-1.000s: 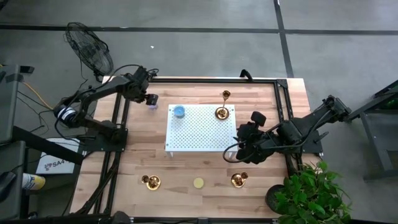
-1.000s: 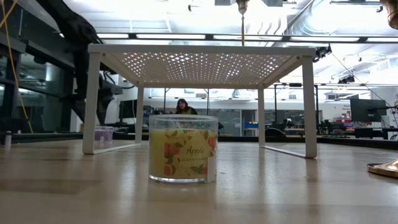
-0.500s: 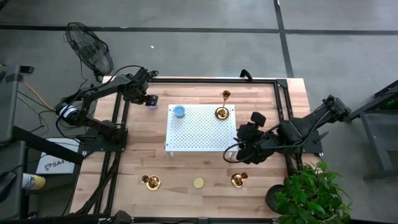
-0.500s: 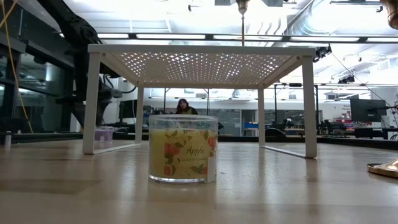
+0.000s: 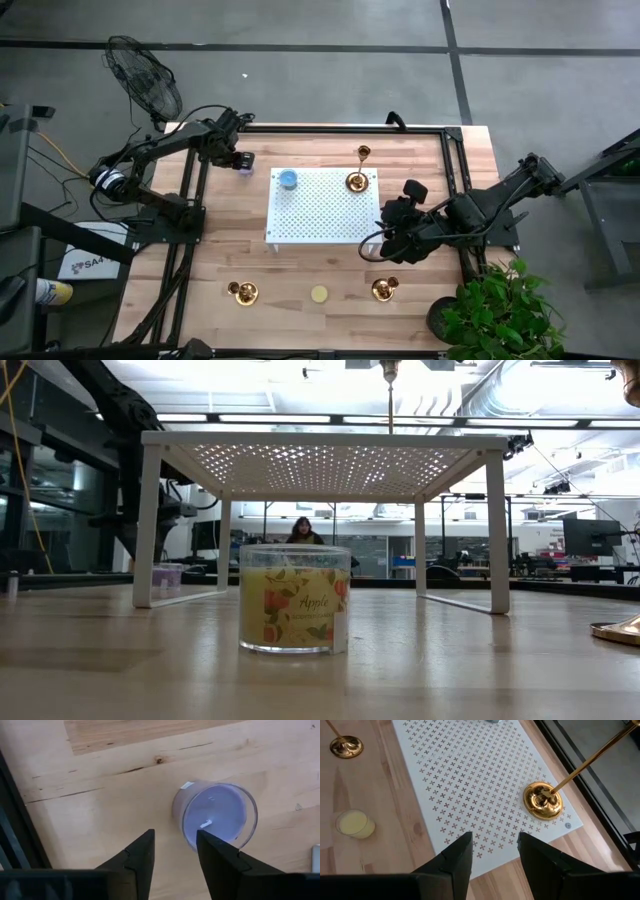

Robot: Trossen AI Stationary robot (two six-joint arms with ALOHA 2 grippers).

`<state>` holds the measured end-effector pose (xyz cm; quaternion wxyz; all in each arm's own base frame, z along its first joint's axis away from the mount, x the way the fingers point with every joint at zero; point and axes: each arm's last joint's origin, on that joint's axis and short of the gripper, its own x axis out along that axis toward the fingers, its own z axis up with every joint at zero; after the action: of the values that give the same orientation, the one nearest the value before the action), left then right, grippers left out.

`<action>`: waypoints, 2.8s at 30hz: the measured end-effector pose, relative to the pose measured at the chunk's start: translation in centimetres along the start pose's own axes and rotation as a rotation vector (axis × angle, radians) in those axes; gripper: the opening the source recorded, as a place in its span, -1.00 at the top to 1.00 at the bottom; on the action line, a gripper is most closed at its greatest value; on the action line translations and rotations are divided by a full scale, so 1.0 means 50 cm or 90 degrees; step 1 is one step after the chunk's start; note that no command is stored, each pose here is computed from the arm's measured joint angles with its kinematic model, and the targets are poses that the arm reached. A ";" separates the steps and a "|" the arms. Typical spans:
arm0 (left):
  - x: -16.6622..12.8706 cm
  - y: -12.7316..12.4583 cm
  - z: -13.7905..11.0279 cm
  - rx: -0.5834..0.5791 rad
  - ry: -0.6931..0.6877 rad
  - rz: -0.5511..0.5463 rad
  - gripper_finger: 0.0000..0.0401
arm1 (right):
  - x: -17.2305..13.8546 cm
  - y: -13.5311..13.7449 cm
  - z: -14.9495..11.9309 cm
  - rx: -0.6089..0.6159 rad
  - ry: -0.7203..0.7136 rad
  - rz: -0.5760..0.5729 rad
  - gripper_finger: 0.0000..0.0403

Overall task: Pick & Place candle stick holders
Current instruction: Put the purple scented candle on the shelf

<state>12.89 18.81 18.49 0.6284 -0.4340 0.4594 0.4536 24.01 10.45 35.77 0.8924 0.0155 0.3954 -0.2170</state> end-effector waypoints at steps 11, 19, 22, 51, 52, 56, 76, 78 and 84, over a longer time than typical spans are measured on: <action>0.000 0.000 0.000 -0.012 0.002 -0.003 0.43 | 0.000 0.000 0.000 0.000 0.000 -0.001 0.24; 0.000 -0.001 -0.001 -0.016 0.005 -0.012 0.54 | 0.000 0.000 0.000 0.003 0.000 -0.001 0.24; 0.000 -0.001 -0.001 -0.017 0.005 -0.012 0.55 | 0.000 0.000 0.000 0.003 0.000 -0.001 0.24; 0.007 -0.003 0.002 -0.016 0.012 -0.024 0.95 | 0.000 0.000 0.000 0.004 0.001 0.002 0.24; 0.007 -0.003 0.002 -0.014 0.012 -0.024 0.95 | 0.000 0.000 0.000 0.004 0.001 0.002 0.24; 0.007 -0.004 0.002 0.003 0.014 -0.030 0.98 | 0.000 0.000 0.000 0.004 0.002 0.003 0.24; -0.128 -0.030 0.048 0.134 0.045 -0.022 1.00 | -0.034 -0.011 -0.025 0.066 0.071 0.058 0.24; -0.153 -0.033 0.053 0.147 0.048 -0.021 1.00 | -0.044 -0.016 -0.032 0.072 0.075 0.052 0.24; -0.244 -0.054 0.071 0.179 0.016 -0.034 1.00 | -0.065 -0.018 -0.050 0.061 0.059 0.023 0.24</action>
<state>14.11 19.55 31.38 0.6891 -0.3594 0.5143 0.3626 19.98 11.33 36.50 0.8750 0.0756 0.4252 -0.2189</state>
